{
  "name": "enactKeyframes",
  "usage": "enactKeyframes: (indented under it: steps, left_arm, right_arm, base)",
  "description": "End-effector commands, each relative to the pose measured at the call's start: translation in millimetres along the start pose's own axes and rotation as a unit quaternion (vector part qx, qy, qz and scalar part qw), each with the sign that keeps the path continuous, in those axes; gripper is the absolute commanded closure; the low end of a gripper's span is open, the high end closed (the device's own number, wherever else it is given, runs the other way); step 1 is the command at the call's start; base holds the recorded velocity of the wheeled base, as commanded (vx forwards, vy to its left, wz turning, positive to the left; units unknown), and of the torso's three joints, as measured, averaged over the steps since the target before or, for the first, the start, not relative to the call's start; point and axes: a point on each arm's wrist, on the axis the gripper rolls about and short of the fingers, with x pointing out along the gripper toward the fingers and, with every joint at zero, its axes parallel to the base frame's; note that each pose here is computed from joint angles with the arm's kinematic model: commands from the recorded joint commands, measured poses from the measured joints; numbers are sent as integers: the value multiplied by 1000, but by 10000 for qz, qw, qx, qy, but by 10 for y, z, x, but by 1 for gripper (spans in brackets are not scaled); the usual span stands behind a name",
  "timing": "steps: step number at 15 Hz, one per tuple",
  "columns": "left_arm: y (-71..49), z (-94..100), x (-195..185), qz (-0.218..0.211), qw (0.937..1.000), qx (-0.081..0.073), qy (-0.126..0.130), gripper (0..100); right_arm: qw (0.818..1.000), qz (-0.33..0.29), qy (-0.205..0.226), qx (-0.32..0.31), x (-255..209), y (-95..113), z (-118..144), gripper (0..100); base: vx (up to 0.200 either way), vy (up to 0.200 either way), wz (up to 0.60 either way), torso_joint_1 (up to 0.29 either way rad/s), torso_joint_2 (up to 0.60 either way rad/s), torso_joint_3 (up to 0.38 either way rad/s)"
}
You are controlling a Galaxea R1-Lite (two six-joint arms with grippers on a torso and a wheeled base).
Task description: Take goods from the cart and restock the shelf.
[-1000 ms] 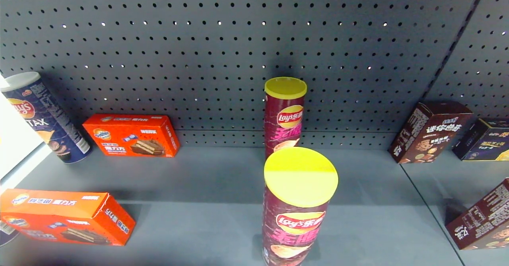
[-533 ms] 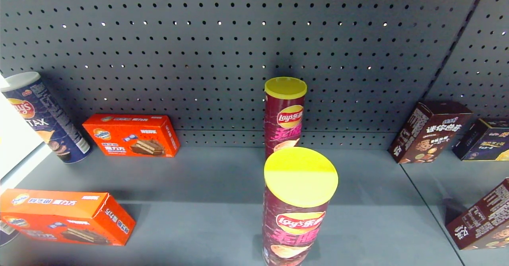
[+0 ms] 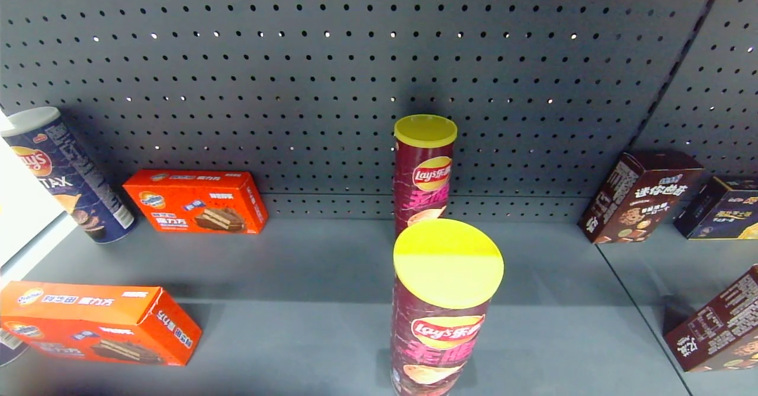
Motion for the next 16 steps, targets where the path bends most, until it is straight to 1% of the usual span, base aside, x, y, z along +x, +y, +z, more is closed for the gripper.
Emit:
enactKeyframes:
  steps: [1, 6, 9, 12, 16]
  left_arm:
    - [0, 0, 0, -2, 10000, 11, 1, 0]
    - [0, 0, 0, 6, 10000, -4, 1, 0]
    - [-2, 0, 0, -48, 10000, 34, 1, 0]
    - [-1, 0, 0, -40, 10000, 3, 1, 0]
    - [-1, 0, 0, -32, 10000, 11, 1, 0]
  right_arm:
    - [10000, -5, 7, -3, 1, 0, 0, 0]
    - [10000, 2, -1, -11, 0, 0, 0, 0]
    - [10000, 2, -1, 5, 0, 0, 0, 0]
    - [10000, 2, -1, 5, 0, 0, 0, 0]
    - [10000, 2, -1, 12, 0, 0, 0, 0]
  base:
    - [0, 0, 0, 0, 0, 0]
    - [0, 0, 0, 0, 0, 0]
    - [0, 0, 0, 0, 0, 0]
    - [0, 0, 0, 0, 0, 0]
    - [0, 0, 0, 0, 0, 0]
